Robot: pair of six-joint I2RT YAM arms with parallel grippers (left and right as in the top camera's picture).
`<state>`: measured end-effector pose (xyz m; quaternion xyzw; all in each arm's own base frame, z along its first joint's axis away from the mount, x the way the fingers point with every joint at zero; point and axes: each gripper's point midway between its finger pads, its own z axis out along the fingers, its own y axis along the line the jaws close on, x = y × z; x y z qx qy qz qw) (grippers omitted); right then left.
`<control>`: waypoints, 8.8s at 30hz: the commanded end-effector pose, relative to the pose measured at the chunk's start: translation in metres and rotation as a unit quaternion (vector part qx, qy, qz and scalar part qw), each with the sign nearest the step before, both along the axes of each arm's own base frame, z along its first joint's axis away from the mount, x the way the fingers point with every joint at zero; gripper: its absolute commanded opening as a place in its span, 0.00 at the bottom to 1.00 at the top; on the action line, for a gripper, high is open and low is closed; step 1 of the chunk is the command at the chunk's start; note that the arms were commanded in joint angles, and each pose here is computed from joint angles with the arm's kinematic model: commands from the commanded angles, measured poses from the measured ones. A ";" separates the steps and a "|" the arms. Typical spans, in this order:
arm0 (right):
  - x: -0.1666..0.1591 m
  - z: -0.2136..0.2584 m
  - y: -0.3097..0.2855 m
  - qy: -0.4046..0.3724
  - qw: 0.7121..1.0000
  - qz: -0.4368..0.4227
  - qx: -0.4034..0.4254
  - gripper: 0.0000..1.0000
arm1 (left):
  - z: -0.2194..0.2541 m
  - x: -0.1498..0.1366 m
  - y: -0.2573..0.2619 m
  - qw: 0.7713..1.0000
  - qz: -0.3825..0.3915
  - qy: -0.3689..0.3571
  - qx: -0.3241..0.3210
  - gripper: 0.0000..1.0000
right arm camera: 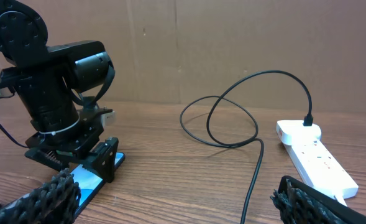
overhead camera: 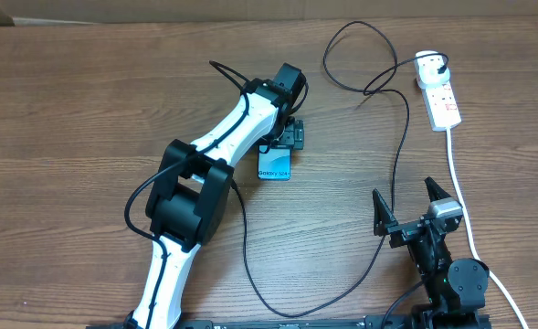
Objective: Plug charger to phone and switch on socket
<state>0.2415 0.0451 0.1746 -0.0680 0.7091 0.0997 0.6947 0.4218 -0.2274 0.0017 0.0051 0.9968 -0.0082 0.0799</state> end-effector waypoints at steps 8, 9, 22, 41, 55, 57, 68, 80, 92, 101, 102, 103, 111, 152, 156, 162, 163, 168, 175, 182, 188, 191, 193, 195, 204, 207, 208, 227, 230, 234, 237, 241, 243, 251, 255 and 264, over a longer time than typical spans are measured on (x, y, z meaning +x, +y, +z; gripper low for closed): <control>0.000 -0.002 0.002 -0.002 1.000 0.005 0.001 1.00 | -0.027 -0.017 0.009 0.999 0.008 0.030 0.015 0.83; 0.000 -0.002 0.002 -0.002 1.000 0.005 0.001 1.00 | -0.027 -0.017 0.009 0.999 0.008 0.029 0.015 0.82; 0.000 -0.002 0.002 -0.002 1.000 0.005 0.001 1.00 | -0.026 -0.018 0.007 0.999 0.008 0.034 0.009 0.79; 0.000 -0.002 0.002 -0.002 1.000 0.005 0.001 1.00 | -0.023 -0.022 0.006 0.999 0.013 0.046 0.004 0.76; 0.000 -0.002 0.002 -0.002 1.000 0.005 0.001 1.00 | 0.018 -0.014 -0.012 0.998 0.009 0.054 -0.034 0.75; 0.000 -0.002 0.002 -0.002 1.000 0.005 0.001 1.00 | 0.023 -0.013 -0.013 0.998 0.009 0.053 -0.034 0.75; 0.000 -0.002 0.002 -0.002 1.000 0.005 0.001 1.00 | 0.032 -0.009 -0.015 0.998 0.009 0.049 -0.037 0.75; 0.000 -0.002 0.002 -0.002 1.000 0.005 0.001 1.00 | 0.028 -0.002 -0.010 0.999 0.010 0.026 -0.019 0.75; 0.000 -0.002 0.002 -0.002 1.000 0.005 0.001 1.00 | -0.003 -0.013 -0.007 0.999 0.015 0.036 -0.013 0.75; 0.000 -0.002 0.002 -0.002 1.000 0.005 0.001 1.00 | -0.008 -0.020 -0.005 0.999 0.014 0.047 -0.009 0.88; 0.000 -0.002 0.002 -0.002 1.000 0.005 0.001 1.00 | -0.010 -0.022 -0.005 0.999 0.015 0.050 -0.007 0.88; 0.000 -0.002 0.002 -0.002 1.000 0.005 0.001 1.00 | -0.012 -0.024 -0.005 0.998 0.018 0.052 -0.006 0.89; 0.000 -0.002 0.002 -0.002 1.000 0.005 0.001 1.00 | -0.015 -0.032 -0.013 0.999 0.008 0.054 -0.001 0.87; 0.000 -0.002 0.002 -0.002 1.000 0.005 0.001 1.00 | -0.003 -0.036 -0.021 0.997 0.014 0.068 -0.016 0.72; 0.000 -0.002 0.002 -0.002 1.000 0.005 0.001 1.00 | 0.011 -0.031 -0.024 0.998 0.012 0.062 -0.020 0.72; 0.000 -0.002 0.002 -0.002 1.000 0.005 0.001 1.00 | 0.032 -0.022 -0.027 0.998 0.013 0.053 -0.026 0.72; 0.000 -0.002 0.002 -0.002 1.000 0.005 0.001 1.00 | 0.037 -0.021 -0.027 0.998 0.014 0.051 -0.028 0.71; 0.000 -0.002 0.002 -0.002 1.000 0.005 0.001 1.00 | 0.053 -0.016 -0.026 0.997 0.020 0.055 -0.044 0.72; 0.000 -0.002 0.002 -0.002 1.000 0.005 0.001 1.00 | 0.072 -0.019 -0.040 0.981 0.023 0.112 -0.160 0.72; 0.000 -0.002 0.002 -0.002 1.000 0.005 0.001 1.00 | 0.098 -0.013 -0.041 0.938 0.033 0.165 -0.303 0.72; 0.000 -0.002 0.002 -0.002 1.000 0.005 0.001 1.00 | 0.143 -0.001 -0.035 0.863 0.031 0.197 -0.465 0.70; 0.000 -0.002 0.002 -0.002 1.000 0.005 0.001 1.00 | 0.166 0.009 -0.022 0.823 0.038 0.202 -0.530 0.69; 0.000 -0.002 0.002 -0.002 1.000 0.005 0.001 1.00 | 0.180 0.015 -0.011 0.797 0.044 0.202 -0.568 0.70; 0.000 -0.002 0.002 -0.002 1.000 0.005 0.001 1.00 | 0.191 0.021 0.000 0.776 0.050 0.201 -0.595 0.70; 0.000 -0.002 0.002 -0.002 1.000 0.005 0.001 1.00 | 0.228 0.035 0.036 0.699 0.078 0.212 -0.679 0.71; 0.000 -0.002 0.002 -0.002 1.000 0.005 0.001 1.00 | 0.233 0.038 0.044 0.681 0.100 0.229 -0.688 0.71; 0.000 -0.002 0.002 -0.002 1.000 0.005 0.001 1.00 | 0.234 0.038 0.046 0.677 0.111 0.237 -0.688 0.71; 0.000 -0.002 0.002 -0.002 1.000 0.005 0.001 1.00 | 0.234 0.041 0.054 0.635 0.217 0.328 -0.665 0.71; 0.000 -0.002 0.002 -0.002 1.000 0.005 0.001 1.00 | 0.234 0.041 0.054 0.632 0.223 0.333 -0.663 0.71; 0.000 -0.002 0.002 -0.002 1.000 0.005 0.001 1.00 | 0.234 0.041 0.054 0.629 0.227 0.338 -0.662 0.72; 0.000 -0.002 0.002 -0.002 1.000 0.005 0.001 1.00 | 0.235 0.042 0.055 0.630 0.225 0.335 -0.664 0.72; 0.000 -0.002 0.002 -0.002 1.000 0.005 0.001 1.00 | 0.235 0.043 0.057 0.630 0.226 0.332 -0.665 0.72; 0.000 -0.002 0.002 -0.002 1.000 0.005 0.001 1.00 | 0.235 0.044 0.059 0.629 0.227 0.331 -0.666 0.72; 0.000 -0.002 0.002 -0.002 1.000 0.005 0.001 1.00 | 0.235 0.048 0.066 0.631 0.225 0.320 -0.670 0.73; 0.000 -0.002 0.002 -0.002 1.000 0.005 0.001 1.00 | 0.235 0.048 0.066 0.631 0.225 0.320 -0.670 0.73; 0.000 -0.002 0.002 -0.002 1.000 0.005 0.001 1.00 | 0.235 0.048 0.066 0.636 0.214 0.309 -0.674 0.73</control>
